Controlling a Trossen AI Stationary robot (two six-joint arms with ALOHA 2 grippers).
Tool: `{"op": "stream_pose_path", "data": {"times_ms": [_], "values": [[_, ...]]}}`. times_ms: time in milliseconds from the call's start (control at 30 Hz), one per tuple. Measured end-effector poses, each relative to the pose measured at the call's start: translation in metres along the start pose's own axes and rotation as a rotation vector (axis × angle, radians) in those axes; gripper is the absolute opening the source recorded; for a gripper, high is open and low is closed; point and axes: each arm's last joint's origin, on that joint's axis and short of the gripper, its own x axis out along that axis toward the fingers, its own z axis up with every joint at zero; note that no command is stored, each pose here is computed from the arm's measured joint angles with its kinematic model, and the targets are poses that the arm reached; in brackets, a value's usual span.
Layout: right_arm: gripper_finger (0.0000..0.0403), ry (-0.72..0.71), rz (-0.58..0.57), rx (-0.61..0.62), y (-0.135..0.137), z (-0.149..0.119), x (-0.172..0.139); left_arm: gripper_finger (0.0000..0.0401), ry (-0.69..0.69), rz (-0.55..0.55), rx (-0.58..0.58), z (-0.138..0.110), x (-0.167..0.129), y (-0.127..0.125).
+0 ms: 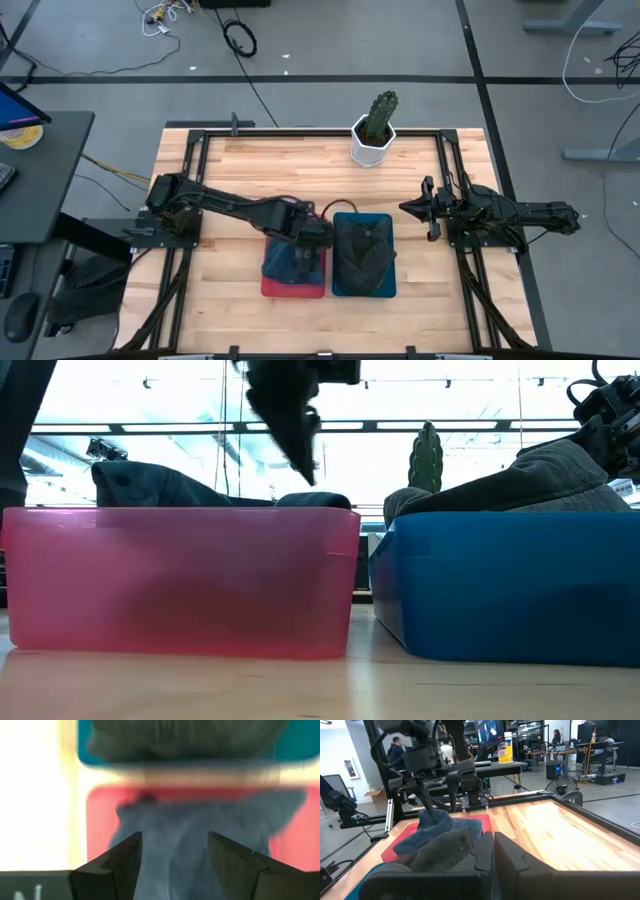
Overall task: Pick & Place hat
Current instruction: Return to Home Position
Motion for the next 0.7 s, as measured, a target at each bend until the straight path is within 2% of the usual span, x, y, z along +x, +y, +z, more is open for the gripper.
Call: {"op": "stream_pose_path", "data": {"times_ms": [133, 233, 333, 400, 533, 700], "values": [[0.0021, 0.0, 0.0, 0.0, 0.0, 0.0, 0.0, 0.0227, -0.14, -0.017, 0.028, 0.013, -0.003, 0.0], [0.0021, 0.0, 0.0, 0.0, 0.0, 0.0, 0.0, 0.0227, -0.246, -0.108, 0.078, 0.022, -0.011, -0.003], [0.0021, 0.0, 0.0, 0.0, 0.0, 0.0, 0.0, 0.0227, -0.267, -0.211, 0.164, 0.023, -0.013, -0.006], [0.0021, 0.0, 0.0, 0.0, 0.0, 0.0, 0.0, 0.0227, -0.269, -0.218, 0.174, 0.023, -0.014, -0.004], [0.0021, 0.0, 0.0, 0.0, 0.0, 0.0, 0.0, 0.0227, -0.277, -0.205, 0.124, 0.022, -0.012, 0.01], [0.0021, 0.0, 0.0, 0.0, 0.0, 0.0, 0.0, 0.0227, -0.301, -0.183, 0.033, 0.003, -0.001, 0.037]]}}
